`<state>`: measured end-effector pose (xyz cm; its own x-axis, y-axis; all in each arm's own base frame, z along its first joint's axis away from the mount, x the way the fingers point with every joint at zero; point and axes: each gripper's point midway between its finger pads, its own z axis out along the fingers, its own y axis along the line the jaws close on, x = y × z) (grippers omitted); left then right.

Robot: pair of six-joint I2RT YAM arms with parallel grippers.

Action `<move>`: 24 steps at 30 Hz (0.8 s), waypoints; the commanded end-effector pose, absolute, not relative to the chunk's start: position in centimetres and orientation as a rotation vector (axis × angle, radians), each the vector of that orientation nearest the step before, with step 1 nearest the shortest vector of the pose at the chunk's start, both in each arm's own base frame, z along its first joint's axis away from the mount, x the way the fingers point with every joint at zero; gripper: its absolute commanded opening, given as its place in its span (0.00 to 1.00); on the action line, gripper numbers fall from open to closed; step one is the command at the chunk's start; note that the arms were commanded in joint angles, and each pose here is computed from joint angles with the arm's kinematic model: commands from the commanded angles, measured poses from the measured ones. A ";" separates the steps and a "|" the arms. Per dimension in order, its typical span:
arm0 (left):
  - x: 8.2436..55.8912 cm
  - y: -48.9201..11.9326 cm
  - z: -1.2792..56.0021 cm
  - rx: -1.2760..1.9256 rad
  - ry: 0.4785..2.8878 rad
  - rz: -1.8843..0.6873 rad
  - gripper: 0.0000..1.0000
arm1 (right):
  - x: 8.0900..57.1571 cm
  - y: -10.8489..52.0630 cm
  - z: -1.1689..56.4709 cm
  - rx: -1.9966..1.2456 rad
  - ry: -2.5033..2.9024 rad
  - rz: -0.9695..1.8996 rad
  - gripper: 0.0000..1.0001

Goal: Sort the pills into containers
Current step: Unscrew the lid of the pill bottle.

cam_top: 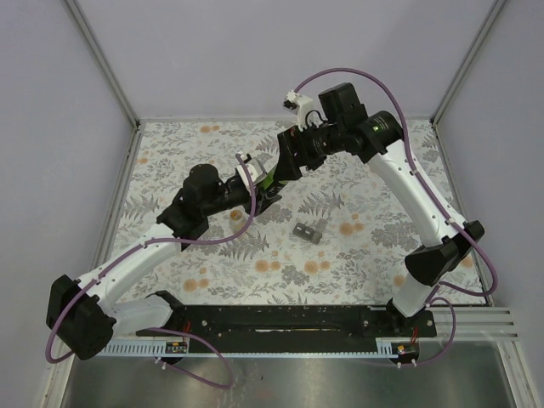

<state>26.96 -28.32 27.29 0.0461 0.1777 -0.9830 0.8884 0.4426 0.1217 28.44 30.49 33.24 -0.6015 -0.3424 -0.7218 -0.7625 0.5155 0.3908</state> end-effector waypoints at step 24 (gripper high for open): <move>20.8 -30.5 29.1 1.219 1.277 -1.031 0.00 | 26.4 28.9 35.8 -1.410 1.791 0.898 0.58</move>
